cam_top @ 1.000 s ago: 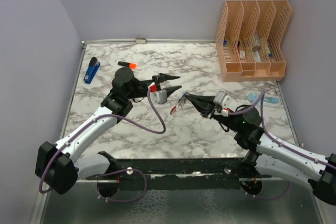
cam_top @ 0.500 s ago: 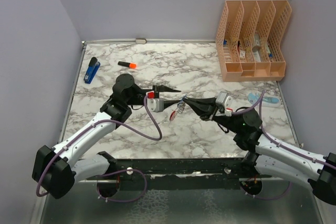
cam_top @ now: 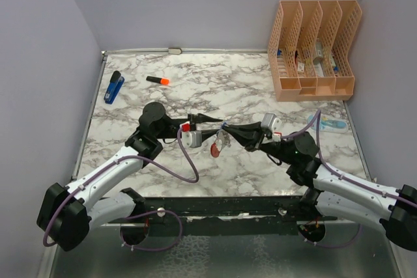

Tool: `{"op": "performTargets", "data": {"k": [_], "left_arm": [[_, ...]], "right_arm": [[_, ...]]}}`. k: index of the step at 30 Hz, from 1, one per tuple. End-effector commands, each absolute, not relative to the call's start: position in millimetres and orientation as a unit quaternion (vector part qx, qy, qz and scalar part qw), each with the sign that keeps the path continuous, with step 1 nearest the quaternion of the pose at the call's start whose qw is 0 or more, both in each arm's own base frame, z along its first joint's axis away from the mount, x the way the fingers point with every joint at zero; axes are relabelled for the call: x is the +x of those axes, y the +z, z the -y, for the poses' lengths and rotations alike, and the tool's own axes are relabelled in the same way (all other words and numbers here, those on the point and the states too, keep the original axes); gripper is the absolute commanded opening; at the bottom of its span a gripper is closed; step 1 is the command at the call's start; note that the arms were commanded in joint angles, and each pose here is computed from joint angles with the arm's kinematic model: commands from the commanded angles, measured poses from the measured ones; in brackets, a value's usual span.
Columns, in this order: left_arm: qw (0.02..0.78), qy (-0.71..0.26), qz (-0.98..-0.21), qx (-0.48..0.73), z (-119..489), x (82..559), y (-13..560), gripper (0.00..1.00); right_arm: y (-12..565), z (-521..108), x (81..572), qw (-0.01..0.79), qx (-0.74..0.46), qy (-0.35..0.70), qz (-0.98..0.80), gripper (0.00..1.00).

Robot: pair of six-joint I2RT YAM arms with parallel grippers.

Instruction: Put the keys on the keyring

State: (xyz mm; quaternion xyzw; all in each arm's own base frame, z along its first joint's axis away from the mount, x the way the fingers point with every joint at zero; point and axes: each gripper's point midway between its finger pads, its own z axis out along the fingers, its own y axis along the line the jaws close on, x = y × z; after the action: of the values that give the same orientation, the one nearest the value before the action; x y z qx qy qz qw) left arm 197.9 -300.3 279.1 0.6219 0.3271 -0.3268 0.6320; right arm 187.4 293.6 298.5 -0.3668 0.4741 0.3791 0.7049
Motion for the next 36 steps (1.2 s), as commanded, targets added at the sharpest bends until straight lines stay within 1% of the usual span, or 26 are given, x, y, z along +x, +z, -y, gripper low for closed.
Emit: {"op": "performTargets", "data": {"k": [1, 5, 13, 21, 24, 31, 36], "left_arm": [[0.653, -0.325, -0.294, 0.618, 301.1, 187.8, 294.8, 0.3], [0.659, -0.319, -0.291, 0.616, 300.4, 189.2, 295.4, 0.23], [0.678, -0.286, -0.296, 0.609, 298.2, 201.0, 295.6, 0.22], [0.678, -0.256, -0.291, 0.624, 297.6, 206.6, 286.8, 0.06], [0.679, -0.252, -0.29, 0.626, 298.2, 206.8, 285.3, 0.03], [0.68, -0.244, -0.293, 0.626, 298.2, 210.0, 282.6, 0.01], [0.688, -0.215, -0.323, 0.613, 294.3, 225.7, 280.1, 0.04]], "right_arm": [[305.3, -296.6, 184.0, 0.708, -0.362, 0.392, -0.462, 0.01], [302.6, -296.3, 188.3, 0.709, -0.353, 0.389, -0.471, 0.01], [299.7, -292.9, 199.8, 0.694, -0.316, 0.388, -0.517, 0.01], [302.1, -282.7, 205.3, 0.693, -0.258, 0.402, -0.54, 0.01], [303.9, -283.8, 206.7, 0.691, -0.249, 0.408, -0.543, 0.01], [298.0, -289.8, 208.0, 0.677, -0.255, 0.411, -0.554, 0.01], [285.4, -295.4, 205.8, 0.653, -0.278, 0.407, -0.575, 0.01]]}}
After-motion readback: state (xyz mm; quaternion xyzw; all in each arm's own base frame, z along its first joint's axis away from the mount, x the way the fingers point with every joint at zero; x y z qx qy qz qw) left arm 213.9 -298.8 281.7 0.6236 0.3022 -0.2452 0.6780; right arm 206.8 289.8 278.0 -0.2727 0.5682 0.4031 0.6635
